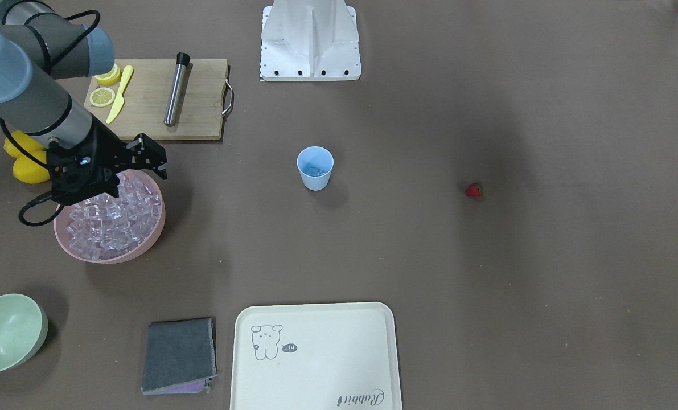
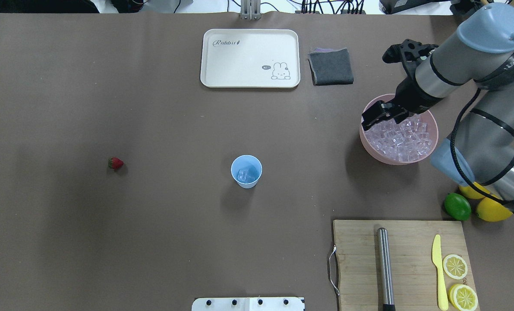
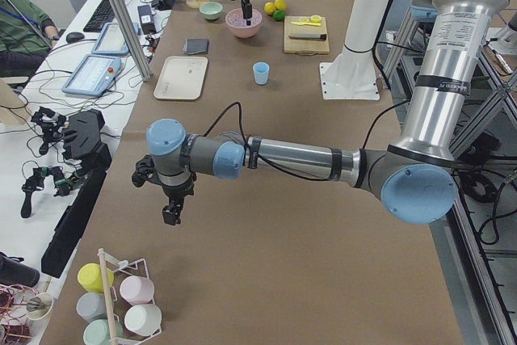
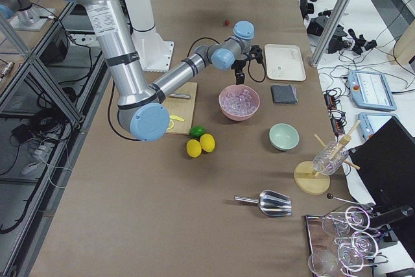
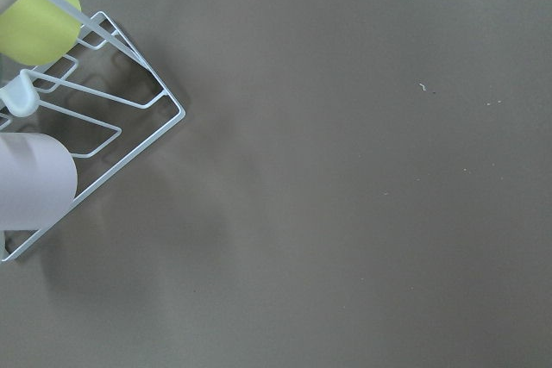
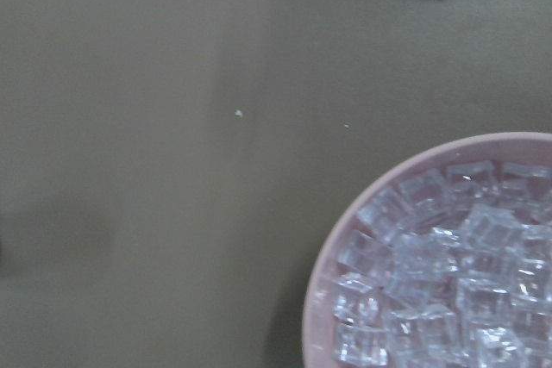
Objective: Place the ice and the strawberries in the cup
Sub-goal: 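Move the right gripper back over the pink bowl of ice, then lower the right gripper into the ice and grasp a third cube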
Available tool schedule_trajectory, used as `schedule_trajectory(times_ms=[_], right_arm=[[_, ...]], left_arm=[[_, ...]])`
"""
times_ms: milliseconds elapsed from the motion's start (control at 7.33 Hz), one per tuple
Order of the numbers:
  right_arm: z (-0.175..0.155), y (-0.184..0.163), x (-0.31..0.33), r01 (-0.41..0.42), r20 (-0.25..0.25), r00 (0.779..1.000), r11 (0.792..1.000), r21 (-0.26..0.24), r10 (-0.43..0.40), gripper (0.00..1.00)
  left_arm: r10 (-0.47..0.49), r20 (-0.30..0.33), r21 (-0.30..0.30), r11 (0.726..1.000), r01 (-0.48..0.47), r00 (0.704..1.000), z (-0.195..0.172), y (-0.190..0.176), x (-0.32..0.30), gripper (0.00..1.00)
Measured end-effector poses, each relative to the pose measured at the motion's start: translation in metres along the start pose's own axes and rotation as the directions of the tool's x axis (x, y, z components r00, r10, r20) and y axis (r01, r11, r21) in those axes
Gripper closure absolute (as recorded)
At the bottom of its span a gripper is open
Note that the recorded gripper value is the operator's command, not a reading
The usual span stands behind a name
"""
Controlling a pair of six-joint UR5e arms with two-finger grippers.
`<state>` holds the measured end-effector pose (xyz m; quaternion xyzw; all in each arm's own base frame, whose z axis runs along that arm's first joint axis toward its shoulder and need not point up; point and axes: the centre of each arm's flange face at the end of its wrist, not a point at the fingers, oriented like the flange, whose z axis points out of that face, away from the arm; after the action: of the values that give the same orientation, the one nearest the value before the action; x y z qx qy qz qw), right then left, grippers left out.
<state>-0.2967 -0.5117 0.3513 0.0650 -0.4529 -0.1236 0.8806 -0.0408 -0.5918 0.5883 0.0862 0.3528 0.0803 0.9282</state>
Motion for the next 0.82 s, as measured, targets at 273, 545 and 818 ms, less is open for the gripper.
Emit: schedule_trajectory(times_ms=[273,545,818], right_arm=[[-0.002,0.004,0.042,-0.040,-0.031,0.999,0.999,-0.012,0.040,0.10],[0.015,0.003,0.058,-0.063,-0.059,0.996,0.997,-0.035,0.061,0.10],[0.031,-0.001,0.057,-0.060,-0.076,0.995,0.997,-0.051,0.056,0.11]], left_arm=[[0.001,-0.002,0.002,1.000,-0.001,1.000,-0.001,0.000,0.001,0.02],[0.002,-0.002,0.003,1.000,-0.002,1.000,-0.001,0.000,0.001,0.02],[0.002,-0.001,0.002,1.000,-0.002,1.000,-0.001,0.000,0.001,0.02]])
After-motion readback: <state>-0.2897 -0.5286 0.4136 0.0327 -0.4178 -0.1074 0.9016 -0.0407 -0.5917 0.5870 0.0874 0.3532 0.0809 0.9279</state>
